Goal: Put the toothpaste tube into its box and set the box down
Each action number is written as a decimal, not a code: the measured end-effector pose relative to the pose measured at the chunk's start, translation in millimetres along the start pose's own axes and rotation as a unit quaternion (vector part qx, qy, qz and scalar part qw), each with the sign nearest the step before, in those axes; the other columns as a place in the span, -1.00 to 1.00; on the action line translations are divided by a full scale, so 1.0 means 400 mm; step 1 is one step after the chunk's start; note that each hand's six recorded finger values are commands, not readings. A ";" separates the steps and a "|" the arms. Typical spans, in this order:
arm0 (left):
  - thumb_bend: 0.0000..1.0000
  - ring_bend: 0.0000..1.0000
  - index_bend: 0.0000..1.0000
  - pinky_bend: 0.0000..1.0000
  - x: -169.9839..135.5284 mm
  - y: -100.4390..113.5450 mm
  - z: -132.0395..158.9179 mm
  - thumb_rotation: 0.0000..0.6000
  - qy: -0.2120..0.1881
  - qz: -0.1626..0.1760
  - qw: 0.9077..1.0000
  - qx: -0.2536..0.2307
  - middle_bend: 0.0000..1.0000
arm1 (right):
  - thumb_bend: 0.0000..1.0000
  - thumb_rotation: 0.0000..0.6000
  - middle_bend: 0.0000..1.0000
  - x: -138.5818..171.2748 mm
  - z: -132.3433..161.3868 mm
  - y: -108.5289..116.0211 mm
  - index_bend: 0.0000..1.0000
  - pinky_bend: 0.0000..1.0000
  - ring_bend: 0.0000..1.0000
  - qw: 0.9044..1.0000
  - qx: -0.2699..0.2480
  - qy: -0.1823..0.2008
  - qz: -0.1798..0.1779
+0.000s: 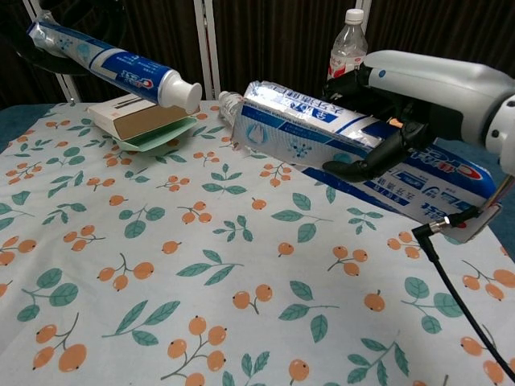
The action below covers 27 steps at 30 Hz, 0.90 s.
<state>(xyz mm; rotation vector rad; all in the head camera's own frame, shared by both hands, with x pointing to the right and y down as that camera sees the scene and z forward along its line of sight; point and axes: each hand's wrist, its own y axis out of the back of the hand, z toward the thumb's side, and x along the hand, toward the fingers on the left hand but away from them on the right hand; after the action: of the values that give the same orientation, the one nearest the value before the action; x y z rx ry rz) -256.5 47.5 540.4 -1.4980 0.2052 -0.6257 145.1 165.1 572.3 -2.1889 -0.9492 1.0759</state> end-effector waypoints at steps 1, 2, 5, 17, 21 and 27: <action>-0.06 0.23 0.33 0.32 0.006 0.003 0.006 1.00 0.000 0.004 1.000 -0.002 0.40 | -0.15 1.00 0.13 0.001 0.002 0.003 0.00 0.06 0.14 1.000 -0.001 0.001 -0.001; -0.06 0.23 0.33 0.32 0.011 0.006 0.010 1.00 0.001 0.007 1.000 -0.005 0.40 | -0.15 1.00 0.13 0.001 0.003 0.006 0.00 0.06 0.14 1.000 -0.001 0.000 -0.002; -0.06 0.23 0.33 0.32 0.026 0.016 0.023 1.00 0.002 0.017 1.000 -0.011 0.40 | -0.15 1.00 0.13 0.001 0.000 0.008 0.00 0.06 0.14 1.000 -0.004 -0.003 -0.002; -0.06 0.23 0.33 0.32 0.087 0.037 0.077 1.00 -0.003 0.031 0.999 -0.018 0.40 | -0.15 1.00 0.13 0.004 -0.014 0.015 0.00 0.06 0.13 1.000 -0.013 -0.012 -0.002; -0.06 0.23 0.33 0.32 0.100 0.035 0.092 1.00 -0.008 0.030 0.999 -0.018 0.40 | -0.15 1.00 0.13 0.003 -0.017 0.021 0.00 0.06 0.14 1.000 -0.016 -0.012 -0.004; -0.06 0.23 0.33 0.32 0.112 0.031 0.102 1.00 -0.012 0.029 0.999 -0.012 0.40 | -0.15 1.00 0.13 0.001 -0.024 0.031 0.00 0.06 0.14 1.000 -0.023 -0.016 -0.007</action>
<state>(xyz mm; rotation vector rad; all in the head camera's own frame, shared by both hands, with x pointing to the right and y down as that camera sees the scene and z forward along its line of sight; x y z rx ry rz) -196.1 59.6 543.2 -1.5161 0.2389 -0.5603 157.4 156.5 568.7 -2.2049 -1.0117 1.0943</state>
